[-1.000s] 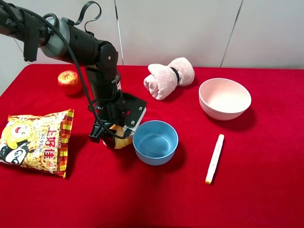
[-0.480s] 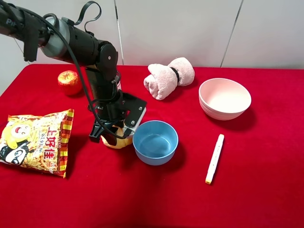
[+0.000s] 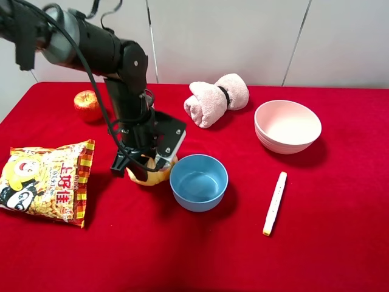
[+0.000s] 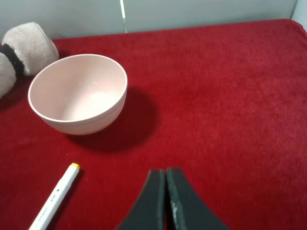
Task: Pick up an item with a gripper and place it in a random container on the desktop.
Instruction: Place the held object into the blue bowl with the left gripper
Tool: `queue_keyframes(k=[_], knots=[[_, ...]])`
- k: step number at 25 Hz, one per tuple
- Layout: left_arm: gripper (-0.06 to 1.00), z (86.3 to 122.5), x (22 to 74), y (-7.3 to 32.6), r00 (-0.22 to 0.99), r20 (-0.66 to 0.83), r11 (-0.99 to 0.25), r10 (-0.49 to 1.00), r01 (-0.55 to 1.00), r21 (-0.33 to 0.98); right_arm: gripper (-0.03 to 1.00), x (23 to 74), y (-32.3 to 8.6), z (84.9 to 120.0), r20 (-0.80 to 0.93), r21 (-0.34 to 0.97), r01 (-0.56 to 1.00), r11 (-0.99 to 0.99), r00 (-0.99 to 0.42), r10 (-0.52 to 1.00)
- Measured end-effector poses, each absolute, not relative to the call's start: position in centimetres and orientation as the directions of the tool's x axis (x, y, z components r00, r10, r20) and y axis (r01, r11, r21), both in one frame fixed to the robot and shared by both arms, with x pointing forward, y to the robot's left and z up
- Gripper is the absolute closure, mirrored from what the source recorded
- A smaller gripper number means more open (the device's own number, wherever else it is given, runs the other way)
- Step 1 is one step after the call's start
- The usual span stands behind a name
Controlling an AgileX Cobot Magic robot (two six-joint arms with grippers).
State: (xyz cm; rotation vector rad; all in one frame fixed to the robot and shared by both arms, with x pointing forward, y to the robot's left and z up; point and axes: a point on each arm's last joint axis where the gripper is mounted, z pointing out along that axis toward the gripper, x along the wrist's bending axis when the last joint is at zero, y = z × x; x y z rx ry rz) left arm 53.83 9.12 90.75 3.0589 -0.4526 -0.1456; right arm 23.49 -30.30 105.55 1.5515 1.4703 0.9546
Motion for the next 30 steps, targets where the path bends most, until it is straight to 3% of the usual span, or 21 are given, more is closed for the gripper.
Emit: queue_keyframes(k=[11,18,30], knots=[[0.52,94.5,53.7,9.9,0.967,-0.056,-0.968,-0.250,-0.250,-0.001,1.00,23.5,-30.3,105.5,0.008,0.910,0.413,-0.027,0.049,0.999],[0.52,96.0,53.2,9.6,0.975,-0.039,-0.975,-0.217,-0.215,0.065,1.00,23.5,-30.3,105.5,0.008,0.910,0.413,-0.027,0.049,0.999],[0.52,97.3,50.5,4.2,0.946,0.048,-0.938,-0.320,-0.324,0.121,1.00,23.5,-30.3,105.5,0.008,0.910,0.413,-0.027,0.049,0.999]])
